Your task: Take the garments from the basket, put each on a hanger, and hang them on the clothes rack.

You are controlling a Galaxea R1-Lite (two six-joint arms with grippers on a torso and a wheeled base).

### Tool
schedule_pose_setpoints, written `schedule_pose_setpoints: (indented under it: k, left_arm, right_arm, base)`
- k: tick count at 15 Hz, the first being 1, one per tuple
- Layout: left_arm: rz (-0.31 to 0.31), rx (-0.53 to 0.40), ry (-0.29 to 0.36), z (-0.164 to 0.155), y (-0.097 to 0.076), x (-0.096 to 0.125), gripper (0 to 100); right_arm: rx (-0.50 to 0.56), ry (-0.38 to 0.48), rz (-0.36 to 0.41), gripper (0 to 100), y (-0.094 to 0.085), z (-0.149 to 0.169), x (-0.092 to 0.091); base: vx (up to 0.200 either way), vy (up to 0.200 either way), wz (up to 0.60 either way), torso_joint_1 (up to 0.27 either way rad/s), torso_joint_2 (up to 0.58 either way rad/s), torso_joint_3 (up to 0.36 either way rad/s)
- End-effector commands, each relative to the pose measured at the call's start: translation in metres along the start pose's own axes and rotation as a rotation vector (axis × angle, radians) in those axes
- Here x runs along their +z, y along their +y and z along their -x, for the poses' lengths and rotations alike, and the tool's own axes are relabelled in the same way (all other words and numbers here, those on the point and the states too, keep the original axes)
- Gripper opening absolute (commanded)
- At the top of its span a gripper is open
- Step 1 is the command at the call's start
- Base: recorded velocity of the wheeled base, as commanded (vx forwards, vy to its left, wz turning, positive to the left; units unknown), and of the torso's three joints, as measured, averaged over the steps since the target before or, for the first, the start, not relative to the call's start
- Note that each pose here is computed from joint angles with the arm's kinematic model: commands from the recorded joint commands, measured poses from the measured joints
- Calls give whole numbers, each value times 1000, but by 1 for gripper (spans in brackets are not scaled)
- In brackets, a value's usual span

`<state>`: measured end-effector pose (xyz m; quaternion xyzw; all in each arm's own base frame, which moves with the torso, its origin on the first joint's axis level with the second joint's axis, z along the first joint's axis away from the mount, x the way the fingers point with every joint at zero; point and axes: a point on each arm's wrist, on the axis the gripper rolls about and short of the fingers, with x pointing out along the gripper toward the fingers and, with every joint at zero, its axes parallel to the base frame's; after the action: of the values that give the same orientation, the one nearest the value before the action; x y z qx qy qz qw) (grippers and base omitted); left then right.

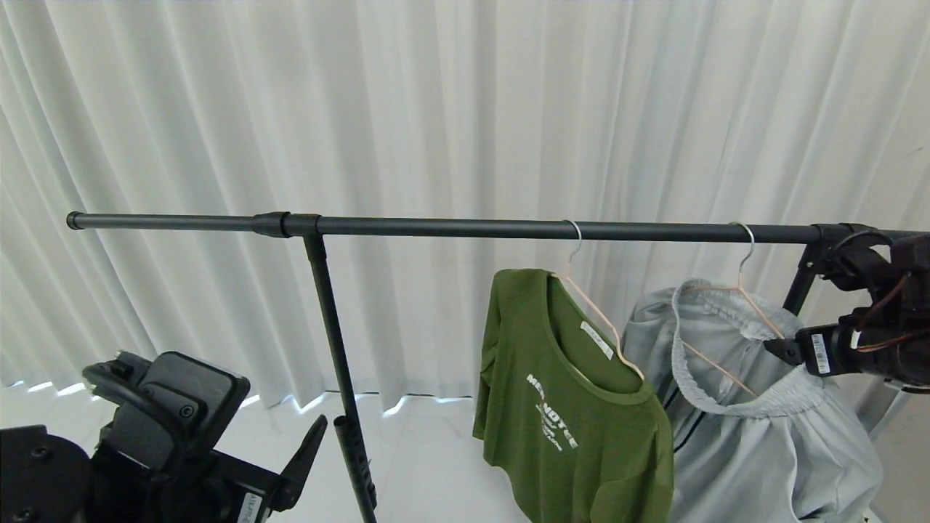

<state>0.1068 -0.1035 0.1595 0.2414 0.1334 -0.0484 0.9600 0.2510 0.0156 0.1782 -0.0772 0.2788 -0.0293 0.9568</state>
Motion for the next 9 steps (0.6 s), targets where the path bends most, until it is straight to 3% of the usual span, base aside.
schedule_pose_setpoints:
  k: [1, 4, 7, 9]
  left_arm:
    - [40, 73, 19, -4, 13, -1, 100]
    - [119, 273, 108, -19, 43, -8, 100]
    - [176, 445, 185, -28, 69, -16, 100]
    - [210, 548, 226, -28, 85, -21, 100]
  right_arm:
    - [9, -108, -72, 100, -3, 34, 8]
    - [36, -283, -175, 100, -4, 63, 10]
    - [28, -385, -189, 100, -6, 74, -6]
    - [28, -404, -191, 100, -7, 81, -12]
  base:
    - [0, 0, 0, 0, 0, 0]
    - [0, 0, 0, 0, 0, 0]
    - [0, 0, 0, 0, 0, 0]
    - [0, 0, 0, 0, 0, 0]
